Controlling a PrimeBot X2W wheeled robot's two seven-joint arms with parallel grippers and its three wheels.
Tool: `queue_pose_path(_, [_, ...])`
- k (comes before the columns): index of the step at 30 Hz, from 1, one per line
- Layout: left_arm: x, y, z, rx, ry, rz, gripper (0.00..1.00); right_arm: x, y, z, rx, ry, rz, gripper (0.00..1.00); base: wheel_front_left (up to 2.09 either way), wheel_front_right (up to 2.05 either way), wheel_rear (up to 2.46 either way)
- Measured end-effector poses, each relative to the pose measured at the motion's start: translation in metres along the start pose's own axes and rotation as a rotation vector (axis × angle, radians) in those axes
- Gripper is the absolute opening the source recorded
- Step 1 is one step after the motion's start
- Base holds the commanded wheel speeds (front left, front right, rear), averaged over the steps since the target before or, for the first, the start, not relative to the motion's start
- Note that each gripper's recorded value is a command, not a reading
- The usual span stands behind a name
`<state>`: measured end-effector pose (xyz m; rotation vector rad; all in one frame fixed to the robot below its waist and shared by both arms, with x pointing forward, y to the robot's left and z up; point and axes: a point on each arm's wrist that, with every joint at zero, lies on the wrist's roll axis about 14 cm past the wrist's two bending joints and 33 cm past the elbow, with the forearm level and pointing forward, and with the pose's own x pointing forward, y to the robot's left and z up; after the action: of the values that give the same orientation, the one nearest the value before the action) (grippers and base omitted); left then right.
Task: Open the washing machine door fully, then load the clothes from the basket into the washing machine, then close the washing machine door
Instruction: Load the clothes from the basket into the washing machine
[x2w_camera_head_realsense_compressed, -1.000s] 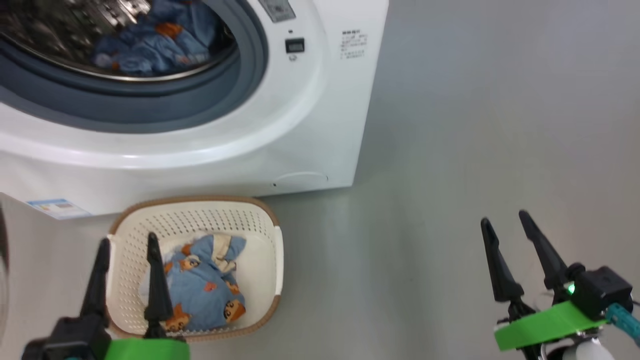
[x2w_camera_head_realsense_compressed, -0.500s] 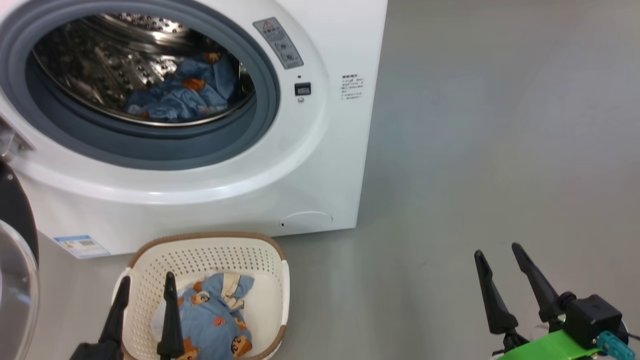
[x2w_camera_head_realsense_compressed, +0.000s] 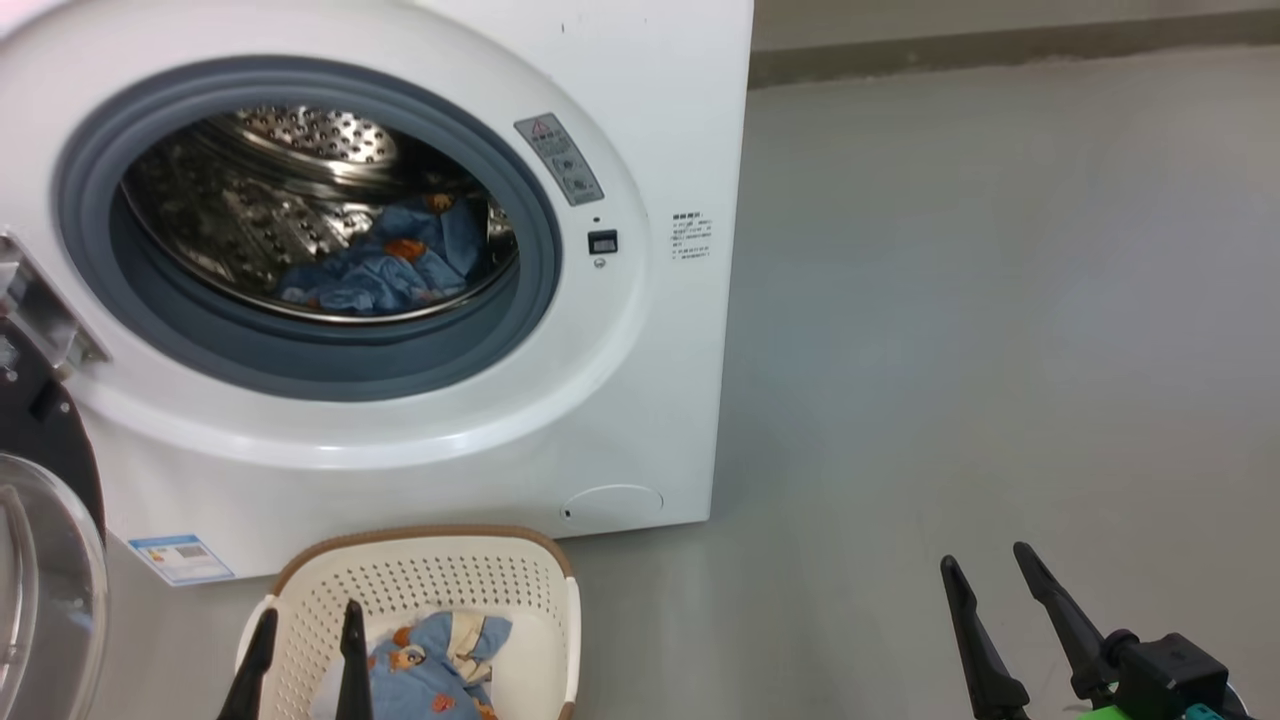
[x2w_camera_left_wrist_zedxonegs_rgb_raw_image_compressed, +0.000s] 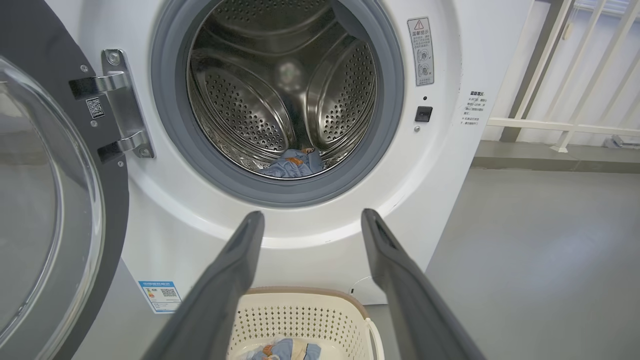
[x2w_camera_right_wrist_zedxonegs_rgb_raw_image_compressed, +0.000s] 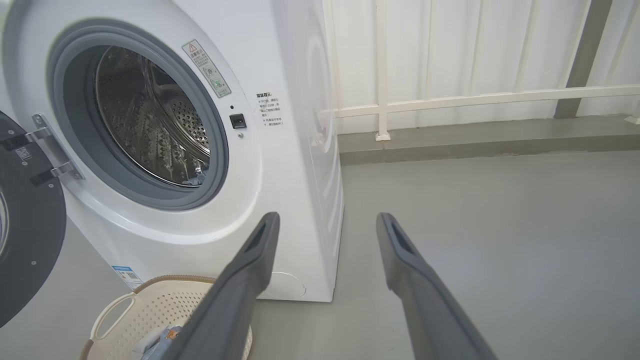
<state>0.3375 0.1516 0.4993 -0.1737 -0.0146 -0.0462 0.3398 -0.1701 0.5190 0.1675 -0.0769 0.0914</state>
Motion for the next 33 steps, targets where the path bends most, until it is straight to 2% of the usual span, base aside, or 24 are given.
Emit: queue_pose_path(33, [-0.009, 0.001, -0.007, -0.004, 0.030, 0.002, 1.00, -0.001, 0.008, 0.007, 0.008, -0.019, 0.016, 1.00, 0.00, 0.00, 0.00])
